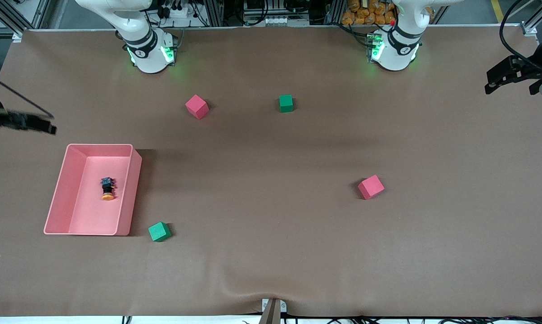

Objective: Place and upright button with both arms
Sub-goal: 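Reach the right gripper down into the pink tray toward the button, then grasp the yellow-capped button with the right gripper and lift it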

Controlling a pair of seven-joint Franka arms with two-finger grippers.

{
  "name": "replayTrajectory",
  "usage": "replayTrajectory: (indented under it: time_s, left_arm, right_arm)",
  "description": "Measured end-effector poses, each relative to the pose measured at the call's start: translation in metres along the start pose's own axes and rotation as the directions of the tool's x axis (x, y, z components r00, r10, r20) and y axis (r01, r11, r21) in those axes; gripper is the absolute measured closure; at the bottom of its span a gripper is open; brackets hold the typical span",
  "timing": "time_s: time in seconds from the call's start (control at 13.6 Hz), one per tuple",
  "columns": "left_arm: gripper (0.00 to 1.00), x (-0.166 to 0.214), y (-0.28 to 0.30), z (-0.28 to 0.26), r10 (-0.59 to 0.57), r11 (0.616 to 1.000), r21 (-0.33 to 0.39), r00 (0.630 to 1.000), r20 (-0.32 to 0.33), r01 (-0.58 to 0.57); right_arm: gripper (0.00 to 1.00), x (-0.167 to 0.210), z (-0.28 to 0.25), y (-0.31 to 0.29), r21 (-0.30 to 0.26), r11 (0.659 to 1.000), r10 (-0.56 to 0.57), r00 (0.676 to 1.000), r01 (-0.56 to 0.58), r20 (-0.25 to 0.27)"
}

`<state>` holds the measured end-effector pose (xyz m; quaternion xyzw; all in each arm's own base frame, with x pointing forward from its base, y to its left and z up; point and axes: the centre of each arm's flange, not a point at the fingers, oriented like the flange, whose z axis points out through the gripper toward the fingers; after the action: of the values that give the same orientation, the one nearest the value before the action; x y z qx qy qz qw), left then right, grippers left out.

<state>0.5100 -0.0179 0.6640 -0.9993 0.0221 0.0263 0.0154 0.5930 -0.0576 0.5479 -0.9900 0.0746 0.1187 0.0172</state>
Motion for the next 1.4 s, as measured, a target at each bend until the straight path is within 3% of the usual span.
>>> replayTrajectory:
  time_s: [0.22,0.51,0.66,0.88,1.4]
  left_arm:
    - [0.00,0.000,-0.001,0.000,-0.002,1.000,0.000,1.000,0.001,0.002]
    - [0.00,0.001,-0.002,0.002,-0.004,1.000,-0.001,1.000,0.005,0.004]
    - [0.00,0.002,-0.003,0.003,-0.004,1.000,-0.001,1.000,0.008,0.004]
    - [0.00,0.004,-0.003,0.006,-0.004,1.000,-0.001,1.000,0.013,0.004]
    - [0.00,0.004,-0.003,0.006,-0.004,1.000,-0.002,1.000,0.015,0.004]
  right_arm:
    - [0.00,0.052,0.073,0.016,0.007,0.999,-0.039,0.999,0.039,-0.027]
    - [0.00,0.085,0.166,0.029,0.010,0.995,-0.100,0.995,0.100,0.008]
    - [0.00,0.098,0.207,0.039,0.026,0.992,-0.125,0.992,0.125,-0.010]
    - [0.00,0.105,0.257,0.043,0.032,0.993,-0.113,0.992,0.116,-0.061]
    - [0.00,0.116,0.318,0.044,0.024,0.994,-0.104,0.991,0.106,-0.087]
